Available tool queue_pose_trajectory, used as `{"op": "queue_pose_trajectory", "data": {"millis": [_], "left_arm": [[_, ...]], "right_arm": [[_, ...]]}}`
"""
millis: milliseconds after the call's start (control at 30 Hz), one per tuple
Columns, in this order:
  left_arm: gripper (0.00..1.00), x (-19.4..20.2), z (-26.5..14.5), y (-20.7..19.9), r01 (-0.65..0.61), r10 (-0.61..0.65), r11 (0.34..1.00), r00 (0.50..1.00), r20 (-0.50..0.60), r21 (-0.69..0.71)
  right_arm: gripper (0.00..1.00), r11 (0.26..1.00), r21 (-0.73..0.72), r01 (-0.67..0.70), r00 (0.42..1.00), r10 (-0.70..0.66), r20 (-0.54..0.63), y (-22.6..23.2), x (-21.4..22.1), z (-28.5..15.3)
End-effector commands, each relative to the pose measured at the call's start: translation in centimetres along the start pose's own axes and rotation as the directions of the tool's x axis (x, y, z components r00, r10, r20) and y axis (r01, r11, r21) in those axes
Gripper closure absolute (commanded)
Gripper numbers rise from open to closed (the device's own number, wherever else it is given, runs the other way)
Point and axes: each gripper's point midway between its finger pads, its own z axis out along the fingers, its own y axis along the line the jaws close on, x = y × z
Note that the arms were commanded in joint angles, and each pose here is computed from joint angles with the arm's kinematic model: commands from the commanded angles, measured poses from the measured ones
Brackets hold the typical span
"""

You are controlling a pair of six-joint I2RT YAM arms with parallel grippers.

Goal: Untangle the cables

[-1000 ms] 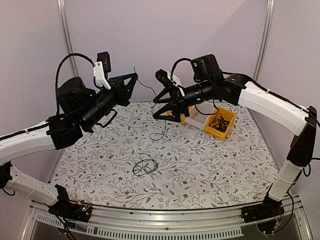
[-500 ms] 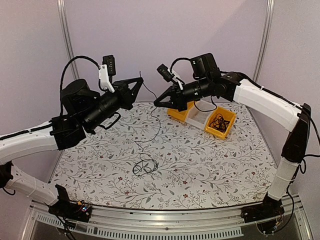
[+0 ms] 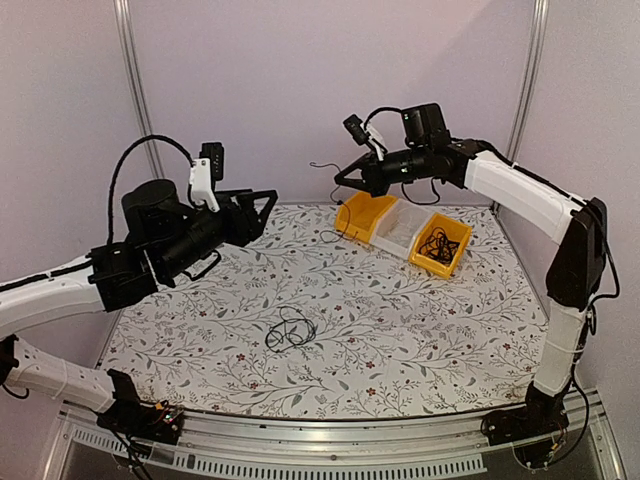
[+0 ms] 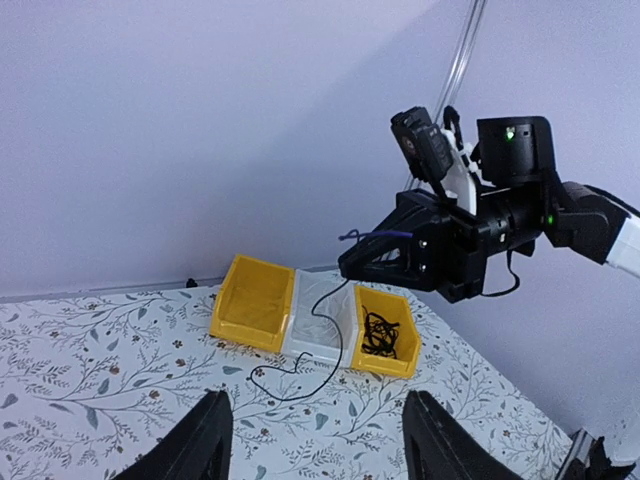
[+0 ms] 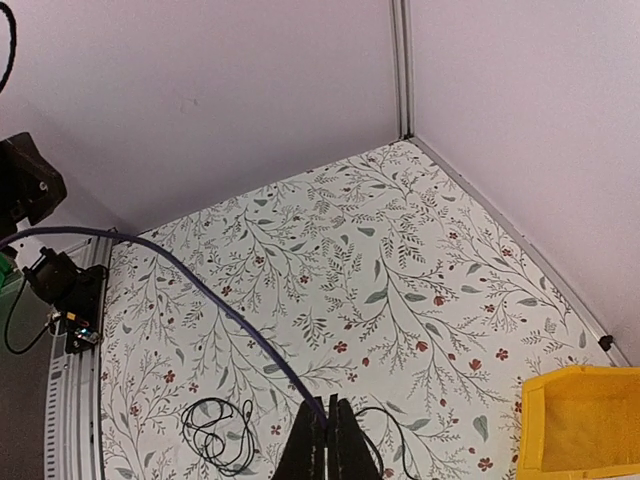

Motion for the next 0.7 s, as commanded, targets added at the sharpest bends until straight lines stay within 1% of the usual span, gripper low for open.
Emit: {"op": "queue_pose_trajectory", "data": {"millis": [0, 133, 233, 333, 433, 667], "left_arm": [[0.42, 3.6, -1.1, 4.3, -0.022, 0.004, 0.989, 0.993, -0.119, -0.147], [0.42, 4.7, -2.4, 4.9, 0.021, -0.037, 0.991, 0.993, -0.114, -0.131], [0.42, 4.7, -3.0, 5.6, 0.031, -0.047, 0.988, 0.993, -0.105, -0.151], [0.42, 4.2, -3.5, 5.9, 0.032, -0.048, 0.986, 0.994, -0.095, -0.164], [0.42, 3.9, -3.8, 6.1, 0.028, -0.043, 0.985, 0.995, -0.087, -0.168], [0.42, 4.4, -3.8, 6.5, 0.029, -0.047, 0.983, 0.994, -0.098, -0.181]], "right_arm": [[1.00, 0.994, 0.104, 0.024, 0.997, -0.031, 0.067, -5.8, -1.6, -0.9], [1.00, 0.986, 0.166, 0.007, 0.993, -0.025, 0.111, -10.0, -2.5, -1.8], [1.00, 0.978, 0.208, -0.005, 0.990, -0.025, 0.140, -12.8, -2.8, -2.3], [0.94, 0.969, 0.248, -0.003, 0.985, -0.040, 0.170, -15.1, -3.0, -2.9], [0.94, 0.960, 0.281, -0.012, 0.981, -0.042, 0.187, -17.3, -2.6, -3.1], [0.94, 0.959, 0.274, -0.072, 0.985, 0.025, 0.171, -20.8, 1.3, -0.7]]}}
